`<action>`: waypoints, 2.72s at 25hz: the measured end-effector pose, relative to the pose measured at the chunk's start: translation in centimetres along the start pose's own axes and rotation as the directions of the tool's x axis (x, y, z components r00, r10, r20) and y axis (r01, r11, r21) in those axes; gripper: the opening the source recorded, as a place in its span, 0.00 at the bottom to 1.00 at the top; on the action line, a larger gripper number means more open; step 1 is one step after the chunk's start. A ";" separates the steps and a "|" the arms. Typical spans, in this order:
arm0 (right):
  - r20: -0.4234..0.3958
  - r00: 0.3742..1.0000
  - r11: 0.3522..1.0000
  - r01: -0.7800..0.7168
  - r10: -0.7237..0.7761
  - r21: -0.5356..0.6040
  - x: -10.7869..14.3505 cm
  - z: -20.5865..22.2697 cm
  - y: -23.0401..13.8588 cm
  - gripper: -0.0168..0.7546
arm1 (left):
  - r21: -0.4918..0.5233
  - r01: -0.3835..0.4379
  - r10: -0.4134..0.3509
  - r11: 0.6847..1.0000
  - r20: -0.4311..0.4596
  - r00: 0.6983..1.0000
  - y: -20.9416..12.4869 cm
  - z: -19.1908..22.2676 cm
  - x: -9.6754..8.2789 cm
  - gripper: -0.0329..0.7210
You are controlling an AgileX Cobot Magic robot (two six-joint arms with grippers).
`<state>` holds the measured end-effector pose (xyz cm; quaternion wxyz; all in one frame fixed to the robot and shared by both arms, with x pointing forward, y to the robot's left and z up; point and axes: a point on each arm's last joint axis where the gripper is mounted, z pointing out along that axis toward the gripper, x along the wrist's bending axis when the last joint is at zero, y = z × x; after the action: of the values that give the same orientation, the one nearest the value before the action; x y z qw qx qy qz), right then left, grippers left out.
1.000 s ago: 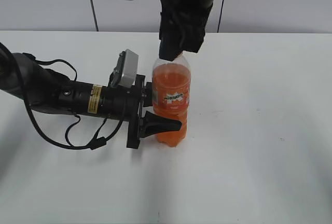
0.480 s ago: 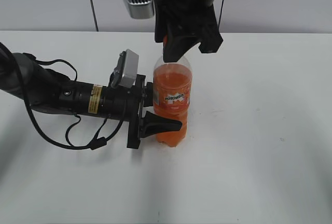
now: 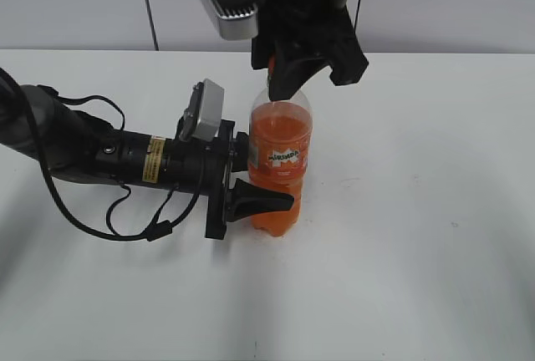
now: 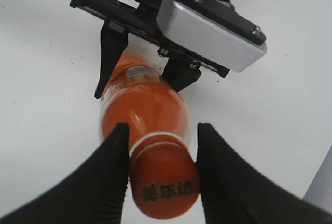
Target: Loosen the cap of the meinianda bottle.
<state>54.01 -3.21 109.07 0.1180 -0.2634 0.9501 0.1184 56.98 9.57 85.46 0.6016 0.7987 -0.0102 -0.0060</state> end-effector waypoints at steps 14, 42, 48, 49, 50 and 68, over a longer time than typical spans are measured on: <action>0.000 0.998 0.998 -0.063 0.063 0.000 0.0 0.0 0.1 0.40 | -0.001 -0.001 0.001 1.000 0.002 1.000 0.0 0.0 0.0 0.57; 0.021 0.990 0.991 -0.136 0.136 -0.015 -0.2 -0.1 0.2 0.50 | -0.001 0.007 -0.007 1.000 0.007 1.000 0.0 0.0 -0.1 0.57; 0.023 0.983 0.983 -0.181 0.181 -0.013 -0.2 -0.1 0.1 0.53 | 0.000 0.005 -0.005 1.000 0.009 1.000 0.0 0.0 -0.1 0.57; 0.023 0.982 0.982 -0.186 0.187 -0.014 -0.2 -0.1 0.1 0.53 | 0.000 0.005 -0.005 1.000 0.009 1.000 0.0 0.0 -0.1 0.57; 0.023 0.981 0.982 -0.191 0.191 -0.014 -0.2 -0.1 0.1 0.53 | 0.000 0.005 -0.005 1.000 0.009 1.000 0.0 0.0 -0.1 0.57; 0.018 0.739 0.730 -0.661 0.674 -0.177 -1.2 -3.6 1.5 0.53 | 0.001 0.003 -0.003 1.000 0.016 1.000 0.0 0.0 -0.1 0.57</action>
<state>53.63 -2.38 113.07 0.0847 0.0918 0.9630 0.2388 56.83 9.58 85.45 0.6010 0.7990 -0.0138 -0.0132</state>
